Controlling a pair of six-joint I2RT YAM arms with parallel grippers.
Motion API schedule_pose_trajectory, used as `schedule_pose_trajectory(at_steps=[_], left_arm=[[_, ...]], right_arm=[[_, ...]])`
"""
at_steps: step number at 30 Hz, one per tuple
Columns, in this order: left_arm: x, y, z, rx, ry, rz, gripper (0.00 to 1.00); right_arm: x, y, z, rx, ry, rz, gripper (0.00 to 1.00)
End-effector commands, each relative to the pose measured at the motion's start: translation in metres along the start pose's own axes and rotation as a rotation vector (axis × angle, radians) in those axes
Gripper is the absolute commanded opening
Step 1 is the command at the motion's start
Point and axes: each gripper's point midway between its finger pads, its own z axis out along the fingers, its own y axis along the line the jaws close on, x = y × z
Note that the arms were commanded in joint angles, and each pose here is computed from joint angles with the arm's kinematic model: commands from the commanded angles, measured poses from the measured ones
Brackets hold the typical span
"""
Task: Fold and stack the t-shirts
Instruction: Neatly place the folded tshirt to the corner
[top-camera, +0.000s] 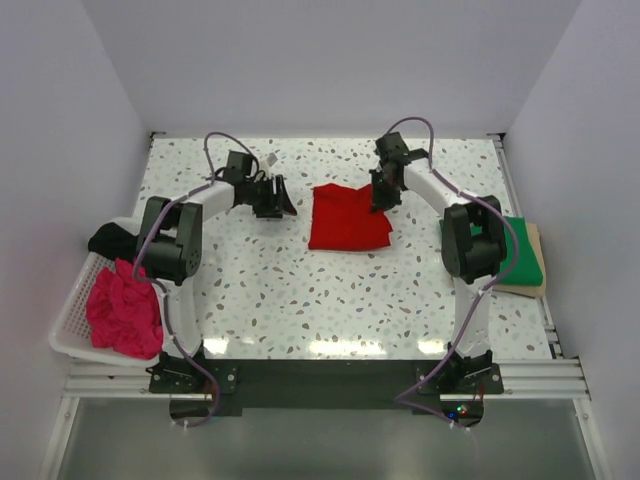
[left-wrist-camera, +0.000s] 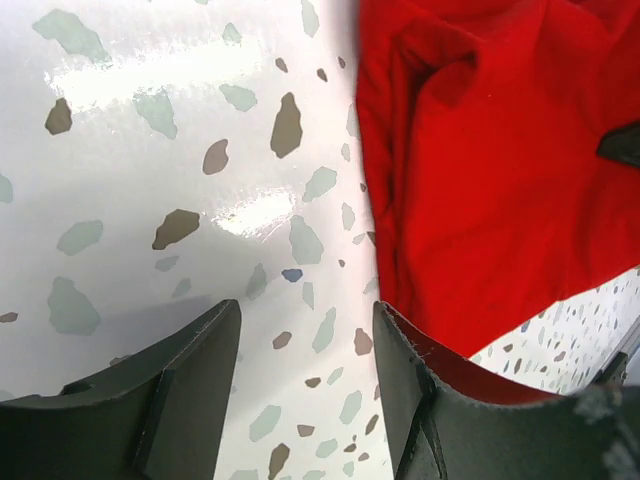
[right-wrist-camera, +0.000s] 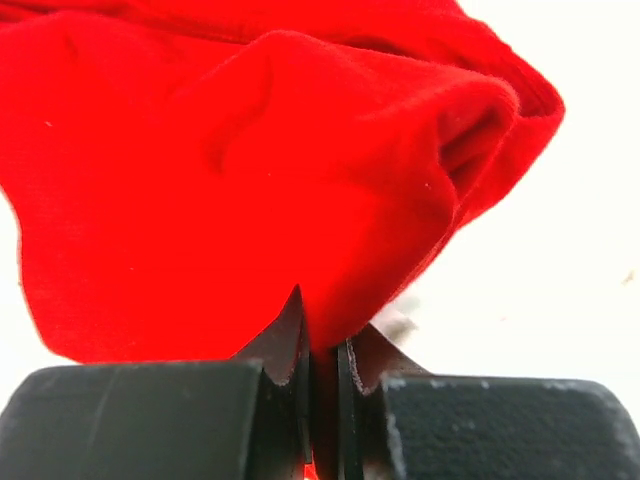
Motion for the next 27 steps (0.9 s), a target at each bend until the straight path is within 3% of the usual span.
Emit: schedule_pose_trajectory(at_steps=[1, 7, 13, 27], left_arm=[[-0.015, -0.015, -0.021, 0.005, -0.055, 0.023, 0.6], [-0.007, -0.014, -0.026, 0.006, -0.054, 0.019, 0.6], [-0.003, -0.016, -0.03, 0.013, -0.057, 0.021, 0.6], [0.003, -0.02, -0.035, 0.047, -0.065, 0.01, 0.6]], right_arm=[[0.017, -0.03, -0.038, 0.193, 0.083, -0.145, 0.0], [0.04, -0.047, -0.047, 0.391, 0.138, -0.284, 0.0], [0.049, -0.059, -0.052, 0.521, 0.112, -0.3, 0.0], [0.036, -0.072, -0.132, 0.545, 0.017, -0.404, 0.0]])
